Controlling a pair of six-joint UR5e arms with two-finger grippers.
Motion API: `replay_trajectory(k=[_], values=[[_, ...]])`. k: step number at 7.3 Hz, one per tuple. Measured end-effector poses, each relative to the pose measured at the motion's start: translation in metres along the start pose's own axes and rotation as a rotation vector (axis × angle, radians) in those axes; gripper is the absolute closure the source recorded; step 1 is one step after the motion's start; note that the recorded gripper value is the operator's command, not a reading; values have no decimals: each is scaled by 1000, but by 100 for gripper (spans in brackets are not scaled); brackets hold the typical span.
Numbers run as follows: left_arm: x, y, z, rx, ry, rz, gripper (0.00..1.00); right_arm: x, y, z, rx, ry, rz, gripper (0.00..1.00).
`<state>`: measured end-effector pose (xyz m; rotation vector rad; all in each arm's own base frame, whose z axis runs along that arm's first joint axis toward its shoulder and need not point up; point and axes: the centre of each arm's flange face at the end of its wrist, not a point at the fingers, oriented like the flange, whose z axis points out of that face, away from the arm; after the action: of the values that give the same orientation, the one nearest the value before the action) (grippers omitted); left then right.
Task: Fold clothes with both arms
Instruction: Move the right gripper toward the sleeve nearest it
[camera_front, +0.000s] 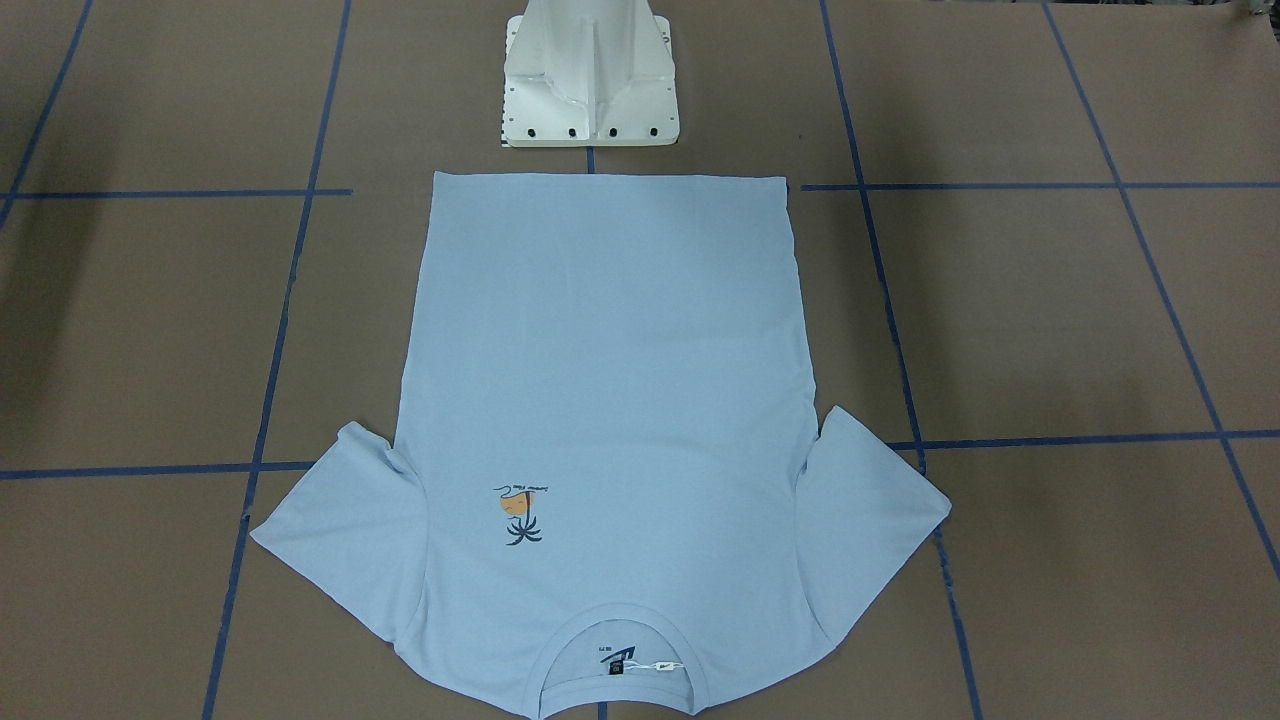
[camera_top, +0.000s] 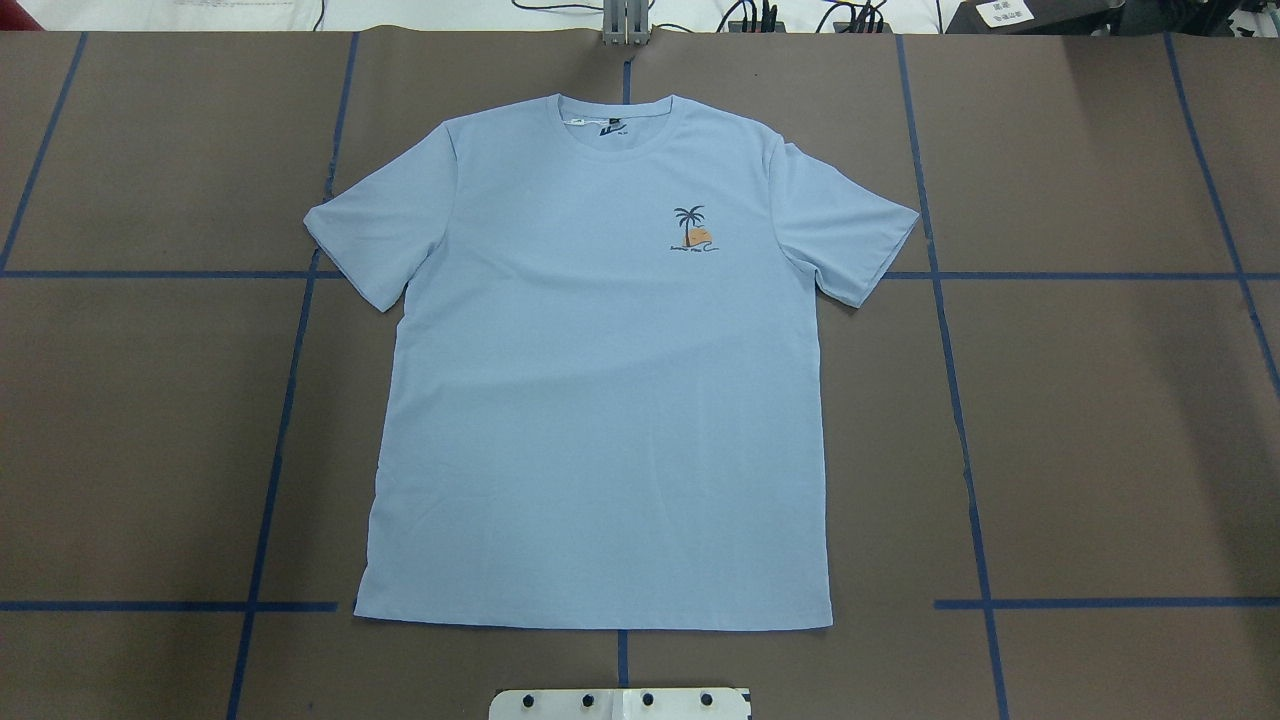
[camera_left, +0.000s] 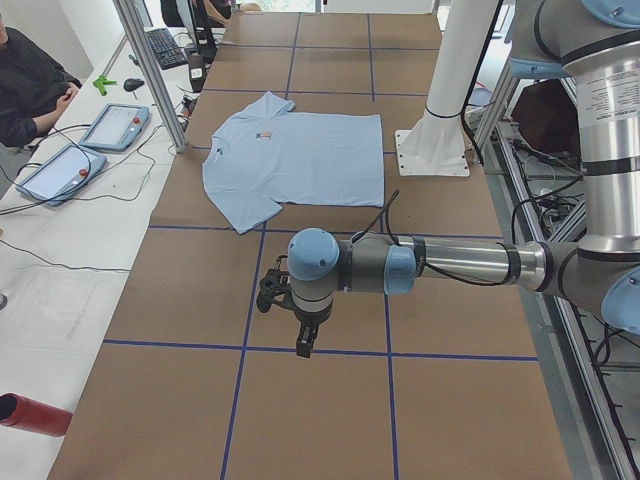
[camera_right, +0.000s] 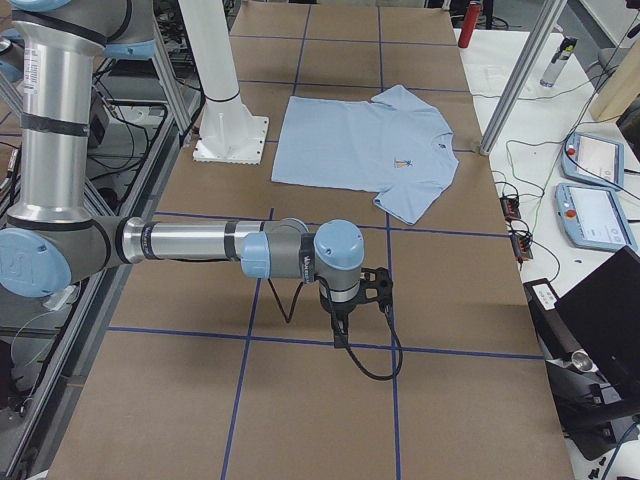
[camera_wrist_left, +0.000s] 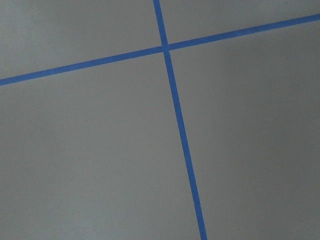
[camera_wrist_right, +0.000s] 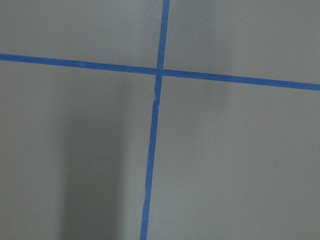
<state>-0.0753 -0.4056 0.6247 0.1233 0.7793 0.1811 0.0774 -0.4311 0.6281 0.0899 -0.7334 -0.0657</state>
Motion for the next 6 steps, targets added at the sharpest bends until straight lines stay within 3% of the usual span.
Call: replay_trajectory(k=[3,5,6], values=[[6,-5,-6,21,-4,24,0,-5,-5,-6,49,1,-42,0],[16,-15,-17,63,-12,70,0,-22,-16,-11,140,1,-147,0],[23,-24,-25,116,-23,124,1,-31,-23,-14,191,3,-206,0]])
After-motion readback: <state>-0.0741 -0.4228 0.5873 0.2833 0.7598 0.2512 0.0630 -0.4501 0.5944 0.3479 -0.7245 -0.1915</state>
